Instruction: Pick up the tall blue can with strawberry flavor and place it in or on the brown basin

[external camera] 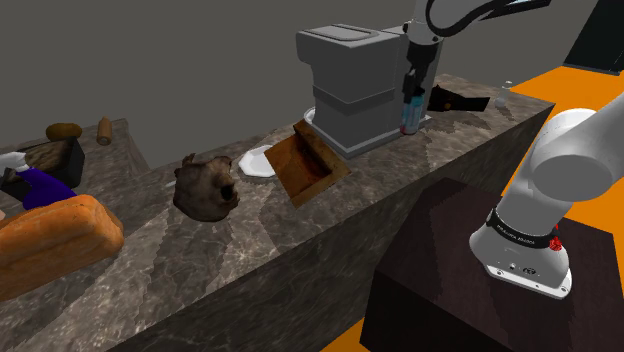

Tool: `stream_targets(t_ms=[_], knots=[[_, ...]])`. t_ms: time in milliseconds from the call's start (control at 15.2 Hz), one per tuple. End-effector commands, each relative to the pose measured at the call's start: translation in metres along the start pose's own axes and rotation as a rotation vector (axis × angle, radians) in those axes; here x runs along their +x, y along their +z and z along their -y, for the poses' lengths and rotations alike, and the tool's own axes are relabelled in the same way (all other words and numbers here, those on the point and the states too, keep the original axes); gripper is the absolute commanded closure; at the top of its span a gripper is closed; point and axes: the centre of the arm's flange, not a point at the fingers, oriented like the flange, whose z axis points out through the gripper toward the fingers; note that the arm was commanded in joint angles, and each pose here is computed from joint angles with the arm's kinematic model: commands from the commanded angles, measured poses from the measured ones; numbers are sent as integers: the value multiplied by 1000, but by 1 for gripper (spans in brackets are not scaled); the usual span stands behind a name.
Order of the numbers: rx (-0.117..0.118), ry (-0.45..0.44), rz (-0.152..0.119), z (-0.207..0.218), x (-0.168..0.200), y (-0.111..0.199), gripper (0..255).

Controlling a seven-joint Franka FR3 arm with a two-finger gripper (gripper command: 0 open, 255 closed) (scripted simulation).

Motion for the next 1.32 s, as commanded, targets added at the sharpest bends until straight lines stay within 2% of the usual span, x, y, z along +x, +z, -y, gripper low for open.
stream_targets(t_ms=[0, 1122, 1254], knots=[[0, 0, 0, -2, 1, -10, 255], [0, 0, 0, -13, 6, -98, 255], [0, 0, 0, 7, 22, -103, 255]])
